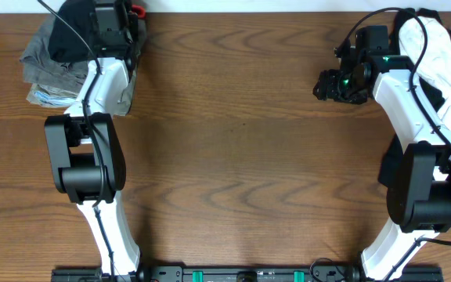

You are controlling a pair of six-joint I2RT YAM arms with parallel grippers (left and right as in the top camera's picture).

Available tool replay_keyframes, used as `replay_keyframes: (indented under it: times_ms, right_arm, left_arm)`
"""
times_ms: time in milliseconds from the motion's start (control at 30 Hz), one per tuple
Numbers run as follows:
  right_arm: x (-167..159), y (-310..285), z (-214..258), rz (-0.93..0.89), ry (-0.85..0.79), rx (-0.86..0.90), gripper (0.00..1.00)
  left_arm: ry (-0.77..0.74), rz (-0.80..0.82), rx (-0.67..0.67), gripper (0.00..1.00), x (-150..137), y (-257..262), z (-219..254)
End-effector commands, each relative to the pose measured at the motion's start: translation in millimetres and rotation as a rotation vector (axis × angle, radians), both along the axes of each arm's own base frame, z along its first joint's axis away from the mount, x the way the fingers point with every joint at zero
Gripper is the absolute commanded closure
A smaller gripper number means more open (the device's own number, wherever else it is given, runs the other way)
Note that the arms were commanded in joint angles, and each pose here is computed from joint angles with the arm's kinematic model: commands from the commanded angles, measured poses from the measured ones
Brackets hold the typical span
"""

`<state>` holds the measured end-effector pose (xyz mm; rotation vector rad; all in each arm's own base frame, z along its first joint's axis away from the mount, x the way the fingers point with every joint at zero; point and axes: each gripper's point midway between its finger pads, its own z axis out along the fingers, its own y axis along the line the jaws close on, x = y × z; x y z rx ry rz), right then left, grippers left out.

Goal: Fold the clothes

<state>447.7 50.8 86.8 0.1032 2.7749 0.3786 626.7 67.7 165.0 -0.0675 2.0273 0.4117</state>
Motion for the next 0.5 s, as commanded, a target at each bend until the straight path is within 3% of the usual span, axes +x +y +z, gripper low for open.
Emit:
replay_keyframes:
  times_ms: [0, 133, 200, 267, 467]
  right_arm:
    - [2.0, 3.8, 6.3, 0.027, -0.018, -0.006, 0.36]
    - [0.5, 3.7, 5.7, 0.032, -0.013, -0.008, 0.36]
    - [0.8, 3.9, 5.8, 0.032, -0.015, -0.008, 0.35]
    - [1.1, 4.3, 6.0, 0.033, -0.016, -0.008, 0.35]
    - [0.4, 5.1, 5.7, 0.035, -0.013, -0.008, 0.36]
  left_arm:
    - [-0.036, 0.039, -0.021, 0.84, 0.8, 8.2, 14.0]
    - [-0.036, 0.067, -0.011, 0.85, -1.1, 17.6, 14.5]
    - [-0.042, 0.071, -0.011, 0.94, -0.8, 20.0, 15.9]
    - [-0.081, 0.079, -0.006, 0.94, 1.8, 22.6, 25.3]
    - [-0.364, 0.202, 0.041, 0.94, -4.2, 62.5, 121.7]
